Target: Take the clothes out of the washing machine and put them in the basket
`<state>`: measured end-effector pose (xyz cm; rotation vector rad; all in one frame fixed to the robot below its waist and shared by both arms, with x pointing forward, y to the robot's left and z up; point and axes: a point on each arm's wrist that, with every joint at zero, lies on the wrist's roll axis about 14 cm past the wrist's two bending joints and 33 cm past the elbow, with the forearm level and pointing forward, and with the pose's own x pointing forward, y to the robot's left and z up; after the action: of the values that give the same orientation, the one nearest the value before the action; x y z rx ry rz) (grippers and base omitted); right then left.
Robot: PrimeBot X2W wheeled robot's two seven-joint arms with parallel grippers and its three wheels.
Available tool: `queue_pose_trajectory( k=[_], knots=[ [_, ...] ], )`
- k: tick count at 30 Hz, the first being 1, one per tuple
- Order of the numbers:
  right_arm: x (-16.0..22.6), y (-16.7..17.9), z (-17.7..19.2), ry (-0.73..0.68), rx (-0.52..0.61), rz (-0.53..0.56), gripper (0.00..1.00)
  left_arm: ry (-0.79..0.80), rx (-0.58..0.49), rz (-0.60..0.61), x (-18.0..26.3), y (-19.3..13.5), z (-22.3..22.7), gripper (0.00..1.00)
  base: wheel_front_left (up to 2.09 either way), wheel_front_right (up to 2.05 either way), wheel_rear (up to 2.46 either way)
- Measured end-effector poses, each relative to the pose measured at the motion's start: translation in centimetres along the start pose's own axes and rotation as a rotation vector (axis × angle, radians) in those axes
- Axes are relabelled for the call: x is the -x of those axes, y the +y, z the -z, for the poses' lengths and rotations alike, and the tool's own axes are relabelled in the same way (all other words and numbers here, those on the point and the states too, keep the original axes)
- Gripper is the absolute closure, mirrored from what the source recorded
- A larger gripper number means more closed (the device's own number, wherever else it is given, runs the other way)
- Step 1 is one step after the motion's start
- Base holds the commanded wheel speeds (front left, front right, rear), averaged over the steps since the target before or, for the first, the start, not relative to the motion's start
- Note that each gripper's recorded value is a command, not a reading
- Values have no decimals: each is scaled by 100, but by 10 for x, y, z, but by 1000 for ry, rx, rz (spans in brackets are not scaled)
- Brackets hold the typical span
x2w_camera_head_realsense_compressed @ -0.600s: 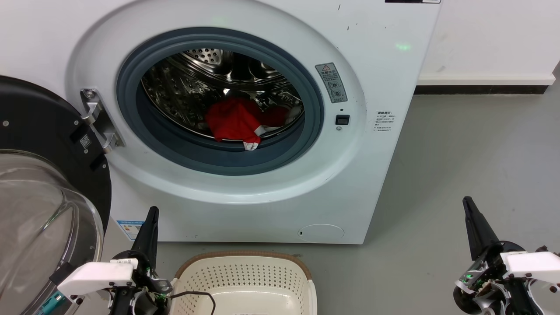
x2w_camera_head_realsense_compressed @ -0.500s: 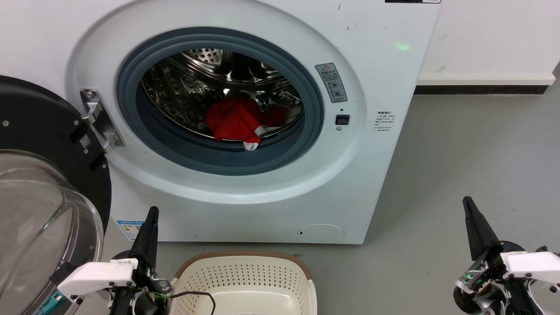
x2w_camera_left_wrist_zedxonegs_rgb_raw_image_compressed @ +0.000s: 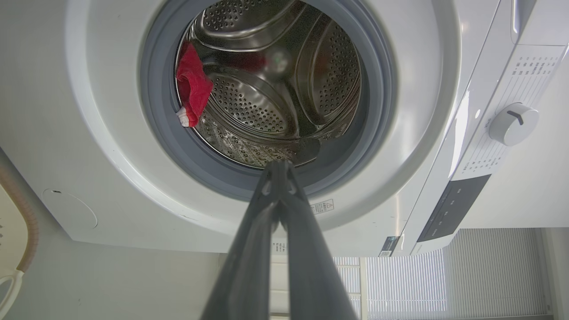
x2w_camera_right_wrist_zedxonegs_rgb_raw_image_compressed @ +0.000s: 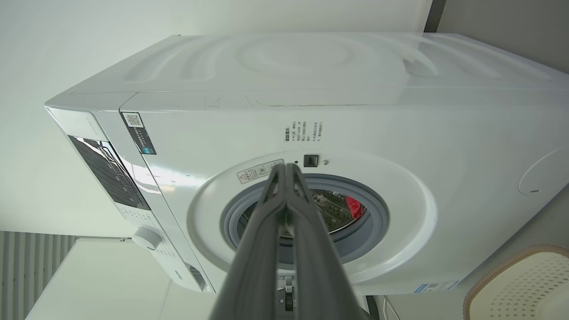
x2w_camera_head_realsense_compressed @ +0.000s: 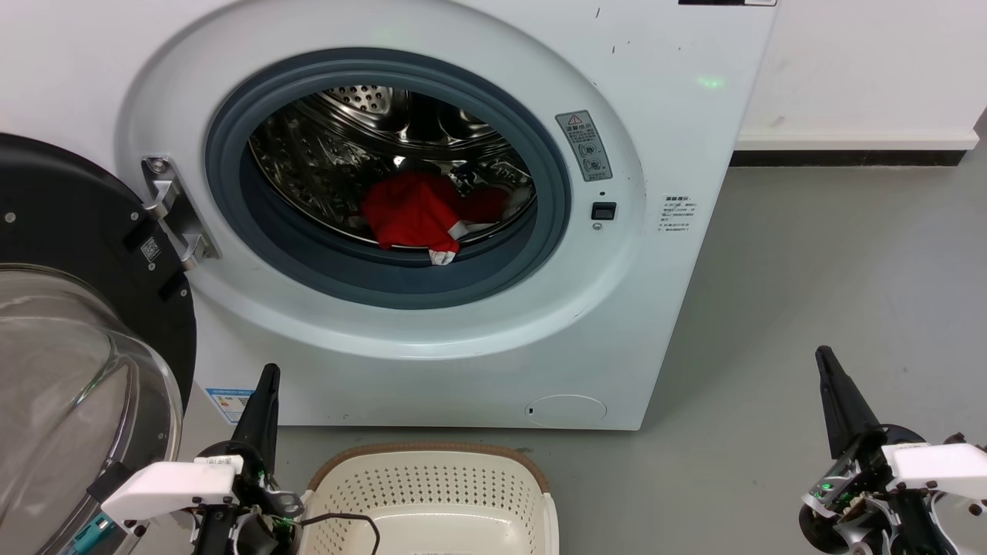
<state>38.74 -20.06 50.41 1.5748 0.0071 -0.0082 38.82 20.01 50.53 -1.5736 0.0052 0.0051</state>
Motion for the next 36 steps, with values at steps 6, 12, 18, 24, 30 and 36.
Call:
queue_pose_trajectory(
  k=[6,12,18,24,30,36],
  knots=[
    [0,0,0,0,0,0,100,0,0,0,0,0,0,100,0,0,0],
    [0,0,0,0,0,0,100,0,0,0,0,0,0,100,0,0,0],
    [0,0,0,0,0,0,100,0,0,0,0,0,0,100,0,0,0],
    [0,0,0,0,0,0,100,0,0,0,0,0,0,100,0,0,0],
    [6,-12,-1,-6,-2,36,0,1,2,-41,6,14,2,0,0,0,0],
    [6,-10,-1,-22,28,28,0,4,-23,-45,5,15,8,0,0,0,0]
  ],
)
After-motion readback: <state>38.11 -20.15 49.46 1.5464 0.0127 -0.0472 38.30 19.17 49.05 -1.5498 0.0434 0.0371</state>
